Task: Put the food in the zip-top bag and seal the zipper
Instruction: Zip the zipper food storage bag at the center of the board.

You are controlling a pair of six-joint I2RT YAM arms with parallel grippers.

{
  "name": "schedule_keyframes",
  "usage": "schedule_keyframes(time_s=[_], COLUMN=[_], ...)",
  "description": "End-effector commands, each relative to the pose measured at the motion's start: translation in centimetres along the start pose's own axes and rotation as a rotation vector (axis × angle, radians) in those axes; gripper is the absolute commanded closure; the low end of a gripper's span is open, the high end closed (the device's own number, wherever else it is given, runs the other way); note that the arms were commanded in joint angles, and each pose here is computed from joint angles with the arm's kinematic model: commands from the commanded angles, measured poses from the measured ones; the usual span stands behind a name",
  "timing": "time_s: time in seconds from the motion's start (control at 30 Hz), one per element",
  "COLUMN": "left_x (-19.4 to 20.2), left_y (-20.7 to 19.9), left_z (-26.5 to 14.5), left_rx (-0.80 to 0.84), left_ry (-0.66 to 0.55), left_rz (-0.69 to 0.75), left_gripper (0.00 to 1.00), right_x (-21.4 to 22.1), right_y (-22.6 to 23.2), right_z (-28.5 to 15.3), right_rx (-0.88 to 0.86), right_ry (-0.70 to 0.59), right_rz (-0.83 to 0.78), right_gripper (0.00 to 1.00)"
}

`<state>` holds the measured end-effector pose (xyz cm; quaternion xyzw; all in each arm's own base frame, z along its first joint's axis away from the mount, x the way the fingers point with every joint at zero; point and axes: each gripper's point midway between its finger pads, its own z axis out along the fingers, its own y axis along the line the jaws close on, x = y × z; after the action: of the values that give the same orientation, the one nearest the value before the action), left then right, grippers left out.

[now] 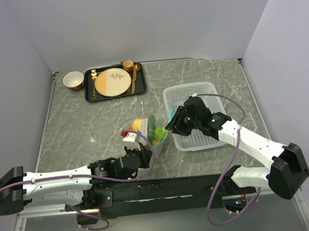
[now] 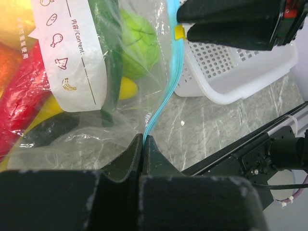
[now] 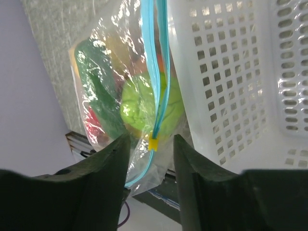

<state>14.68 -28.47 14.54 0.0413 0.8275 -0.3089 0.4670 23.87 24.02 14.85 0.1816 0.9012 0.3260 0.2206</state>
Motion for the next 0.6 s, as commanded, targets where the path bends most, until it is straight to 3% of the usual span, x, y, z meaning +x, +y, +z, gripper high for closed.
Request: schedule_keyframes(time_s=[0.0, 0.57], left_x=[-2.2, -2.2], left_y=[-1.5, -1.2], left_z=[-0.5, -0.5], left_rx=[0.039, 0.03], left_ry=[-0.056, -0.062], left_rz=[-0.024, -0.023], left_gripper=[0.99, 0.99], right_x=[0.3, 0.7], right_y=[1.3, 1.1], right_z=[-0.3, 1.0], right_rx=[-0.061, -0.045], right_ry=[0.0, 0.021], right_rz=[0.007, 0.002], right_gripper=[0.56, 0.66])
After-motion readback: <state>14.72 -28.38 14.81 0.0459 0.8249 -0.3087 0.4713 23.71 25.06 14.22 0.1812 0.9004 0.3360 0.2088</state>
